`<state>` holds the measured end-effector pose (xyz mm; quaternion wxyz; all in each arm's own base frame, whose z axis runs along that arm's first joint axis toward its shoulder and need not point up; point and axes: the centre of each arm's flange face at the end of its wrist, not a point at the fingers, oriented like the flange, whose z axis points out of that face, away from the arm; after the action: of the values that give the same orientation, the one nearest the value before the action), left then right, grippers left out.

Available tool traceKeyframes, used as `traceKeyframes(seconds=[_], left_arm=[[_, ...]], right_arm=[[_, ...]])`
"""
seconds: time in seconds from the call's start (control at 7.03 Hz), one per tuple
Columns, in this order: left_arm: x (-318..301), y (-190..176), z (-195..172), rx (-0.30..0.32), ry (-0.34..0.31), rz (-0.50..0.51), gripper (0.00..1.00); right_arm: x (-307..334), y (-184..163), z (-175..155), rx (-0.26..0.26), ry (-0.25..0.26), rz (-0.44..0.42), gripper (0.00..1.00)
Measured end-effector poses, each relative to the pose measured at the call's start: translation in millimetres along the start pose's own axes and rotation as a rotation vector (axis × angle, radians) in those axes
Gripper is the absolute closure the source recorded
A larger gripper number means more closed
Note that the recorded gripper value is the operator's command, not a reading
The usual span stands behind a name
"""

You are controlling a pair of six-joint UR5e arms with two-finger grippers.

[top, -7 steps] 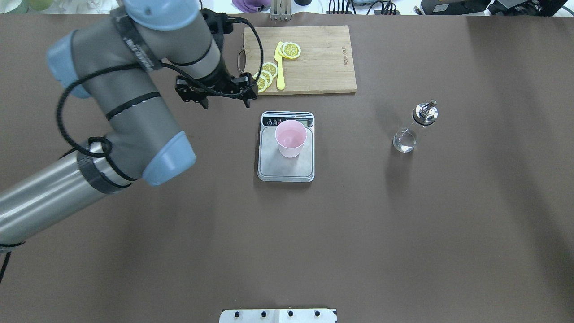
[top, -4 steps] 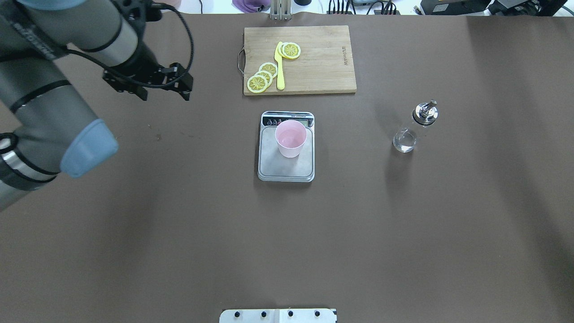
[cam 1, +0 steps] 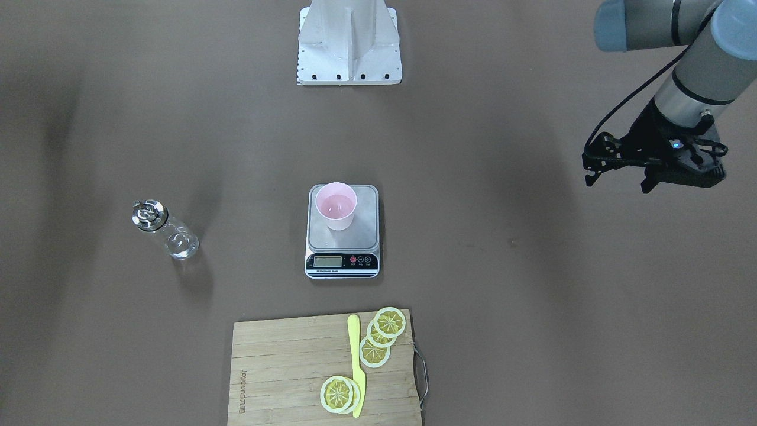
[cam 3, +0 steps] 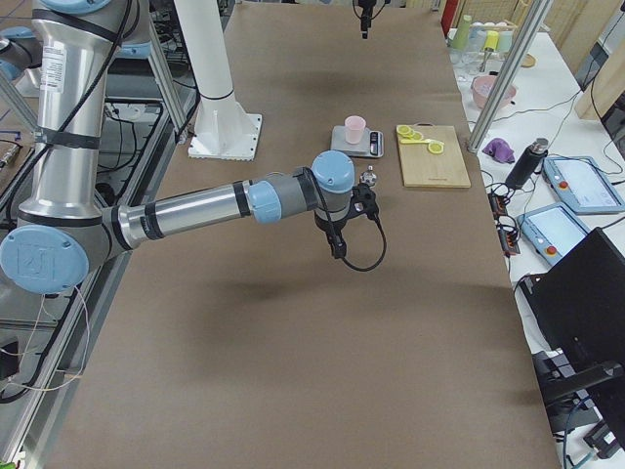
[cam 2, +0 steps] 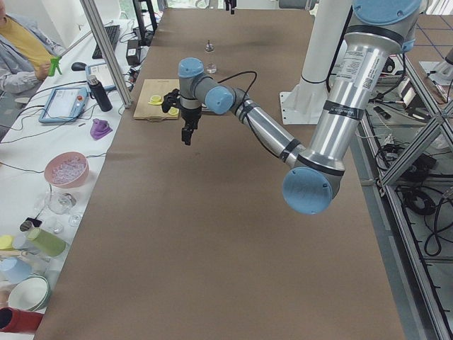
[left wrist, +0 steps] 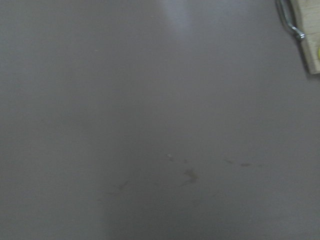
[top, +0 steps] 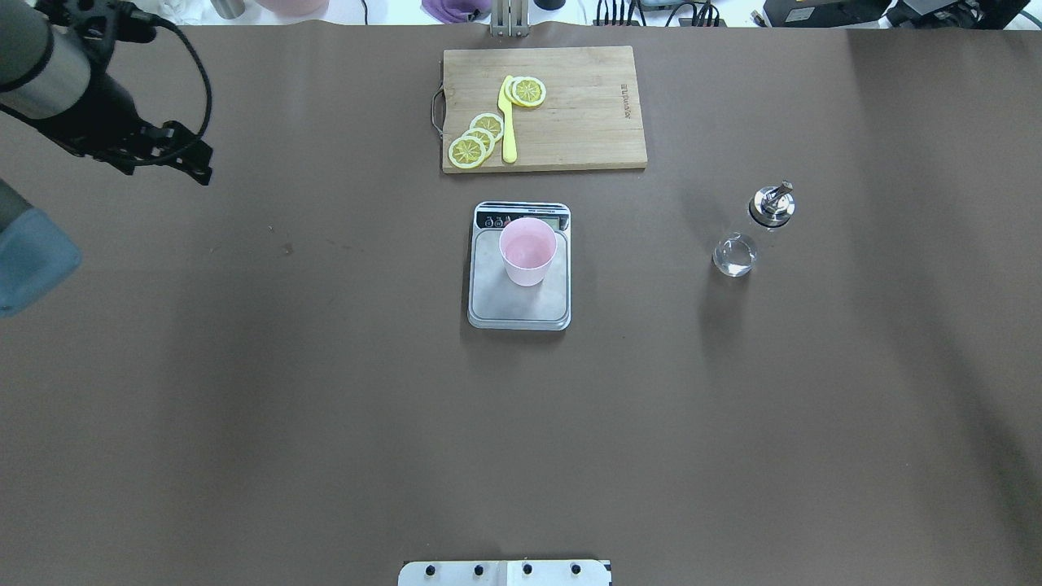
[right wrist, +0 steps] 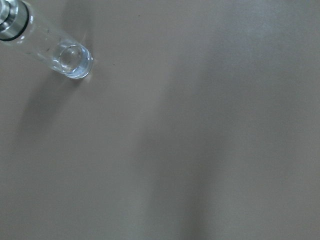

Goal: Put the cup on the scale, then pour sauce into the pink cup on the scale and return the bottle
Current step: 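Withdraw the left gripper from the cup back toward its rest side, then reach the right gripper to the glass sauce dispenser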

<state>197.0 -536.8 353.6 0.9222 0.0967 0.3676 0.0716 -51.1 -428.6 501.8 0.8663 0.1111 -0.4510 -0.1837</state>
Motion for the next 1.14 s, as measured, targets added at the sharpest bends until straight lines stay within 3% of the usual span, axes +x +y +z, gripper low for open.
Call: traceKeyframes(seconds=[0.43, 1.14], left_arm=[[-28, -3, 3, -0.004, -0.030, 0.028, 0.03], [-68, -8, -2, -0.004, -0.057, 0.076, 0.03]], right_arm=[[-8, -22, 38, 0.046, -0.032, -0.164, 0.02], [-64, -109, 75, 0.140, -0.089, -0.399, 0.02]])
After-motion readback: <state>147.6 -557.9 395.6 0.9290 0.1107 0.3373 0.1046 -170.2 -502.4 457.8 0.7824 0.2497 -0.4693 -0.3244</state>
